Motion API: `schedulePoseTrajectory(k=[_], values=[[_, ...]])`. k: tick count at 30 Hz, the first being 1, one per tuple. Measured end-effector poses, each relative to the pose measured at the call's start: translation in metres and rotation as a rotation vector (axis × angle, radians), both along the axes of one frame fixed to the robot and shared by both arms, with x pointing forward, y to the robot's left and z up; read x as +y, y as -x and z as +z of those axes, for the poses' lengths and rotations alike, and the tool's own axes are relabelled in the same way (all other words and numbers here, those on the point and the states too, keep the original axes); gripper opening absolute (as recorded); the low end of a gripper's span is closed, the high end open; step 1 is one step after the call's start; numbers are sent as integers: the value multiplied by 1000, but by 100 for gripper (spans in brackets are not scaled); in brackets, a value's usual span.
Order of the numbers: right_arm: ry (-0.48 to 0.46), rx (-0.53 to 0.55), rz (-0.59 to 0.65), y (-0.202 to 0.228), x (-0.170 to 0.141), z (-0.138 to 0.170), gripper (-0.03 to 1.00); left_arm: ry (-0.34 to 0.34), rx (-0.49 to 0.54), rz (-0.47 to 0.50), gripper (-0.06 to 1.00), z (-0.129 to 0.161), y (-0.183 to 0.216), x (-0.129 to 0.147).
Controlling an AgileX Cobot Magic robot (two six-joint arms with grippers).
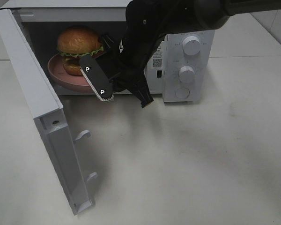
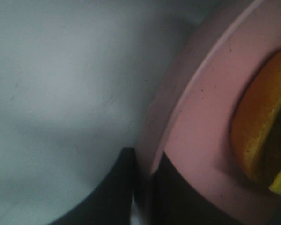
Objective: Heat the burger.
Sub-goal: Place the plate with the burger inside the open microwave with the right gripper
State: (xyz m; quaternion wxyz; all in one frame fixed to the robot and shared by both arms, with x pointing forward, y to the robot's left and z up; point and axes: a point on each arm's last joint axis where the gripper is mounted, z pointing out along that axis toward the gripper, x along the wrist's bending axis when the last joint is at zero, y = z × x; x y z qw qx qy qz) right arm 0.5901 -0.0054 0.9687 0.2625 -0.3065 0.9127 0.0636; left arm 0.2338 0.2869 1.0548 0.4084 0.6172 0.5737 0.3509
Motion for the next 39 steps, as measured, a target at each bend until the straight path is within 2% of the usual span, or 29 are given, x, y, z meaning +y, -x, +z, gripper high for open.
schedulePoseTrajectory(k=[5,10,18,30,39], values=[[4,-17,-36,-10,5,-3,8,0,0,0,99,0,0,0],[-10,-16,-152,-29,11,-3,8,0,0,0,99,0,0,0],[-16,-48,-167,-43,18,-3,8,0,0,0,99,0,0,0],[-11,-41,-194,-65,20,-28,10,0,0,0,99,0,0,0],[-71,-88,-184,-75,23,-34,16,0,3,0,99,0,0,0]])
